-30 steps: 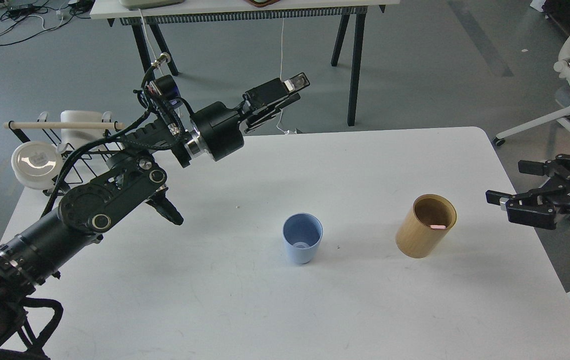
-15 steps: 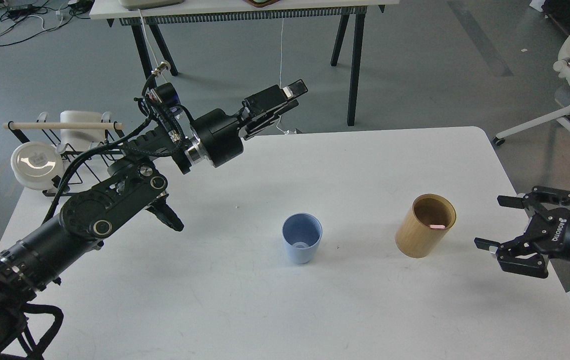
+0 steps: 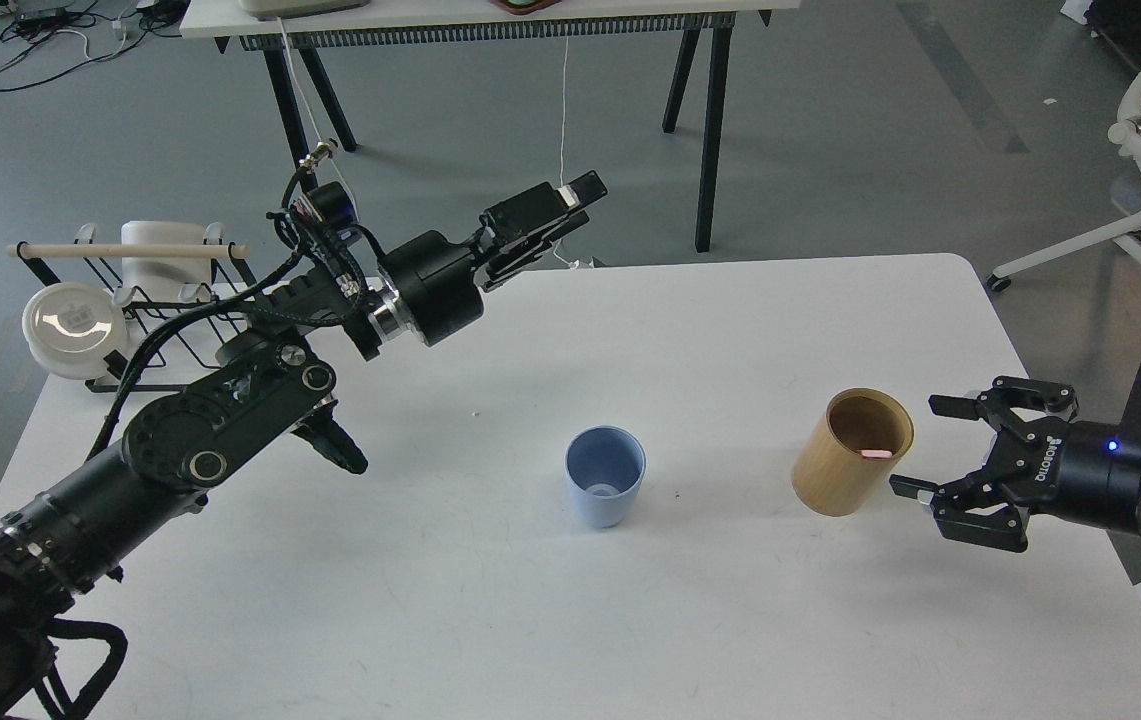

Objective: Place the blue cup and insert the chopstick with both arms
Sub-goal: 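Move the right gripper to the tan cup and grasp the pink stick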

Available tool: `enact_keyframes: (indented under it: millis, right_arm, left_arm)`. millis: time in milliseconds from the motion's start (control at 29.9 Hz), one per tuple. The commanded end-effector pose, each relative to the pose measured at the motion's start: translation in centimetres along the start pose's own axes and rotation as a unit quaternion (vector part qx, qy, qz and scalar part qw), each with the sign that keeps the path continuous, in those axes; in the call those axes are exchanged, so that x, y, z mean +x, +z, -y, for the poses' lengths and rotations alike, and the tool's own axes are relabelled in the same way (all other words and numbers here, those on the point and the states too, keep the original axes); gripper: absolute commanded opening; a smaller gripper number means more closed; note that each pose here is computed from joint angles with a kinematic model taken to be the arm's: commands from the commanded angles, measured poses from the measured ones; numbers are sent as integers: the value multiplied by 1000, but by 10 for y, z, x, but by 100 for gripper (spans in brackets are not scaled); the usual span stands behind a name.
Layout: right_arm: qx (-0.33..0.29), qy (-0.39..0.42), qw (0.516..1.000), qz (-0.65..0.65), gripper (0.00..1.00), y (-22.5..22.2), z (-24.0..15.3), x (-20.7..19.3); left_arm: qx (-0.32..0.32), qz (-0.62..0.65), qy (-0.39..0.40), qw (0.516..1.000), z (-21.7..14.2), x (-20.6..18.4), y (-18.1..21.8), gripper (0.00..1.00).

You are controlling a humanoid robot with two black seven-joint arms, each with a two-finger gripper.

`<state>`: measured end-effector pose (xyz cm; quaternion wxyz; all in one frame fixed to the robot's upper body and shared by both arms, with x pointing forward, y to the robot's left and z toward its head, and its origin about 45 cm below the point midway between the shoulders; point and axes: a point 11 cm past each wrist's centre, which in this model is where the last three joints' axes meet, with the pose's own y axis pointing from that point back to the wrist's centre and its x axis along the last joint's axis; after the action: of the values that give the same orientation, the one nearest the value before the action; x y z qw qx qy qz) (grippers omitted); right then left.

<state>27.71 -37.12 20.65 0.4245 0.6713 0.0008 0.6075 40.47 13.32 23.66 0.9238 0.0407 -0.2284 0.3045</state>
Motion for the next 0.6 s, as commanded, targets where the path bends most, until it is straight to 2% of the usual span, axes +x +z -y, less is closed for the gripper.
enact_keyframes:
  millis: [0, 301, 401, 568]
  right_arm:
    - [10, 3, 1000, 11, 89, -8, 7, -4]
    - [21, 18, 999, 20, 82, -14, 18, -1]
    - [18, 22, 999, 28, 76, -14, 18, 0]
    - [17, 23, 999, 30, 61, -14, 18, 0]
  left_arm:
    - [0, -1, 1, 1000, 1, -1, 0, 63]
    - [9, -2, 9, 1000, -4, -5, -8, 64]
    - [8, -2, 9, 1000, -4, -6, -8, 64]
    - [9, -3, 9, 1000, -4, -6, -9, 64]
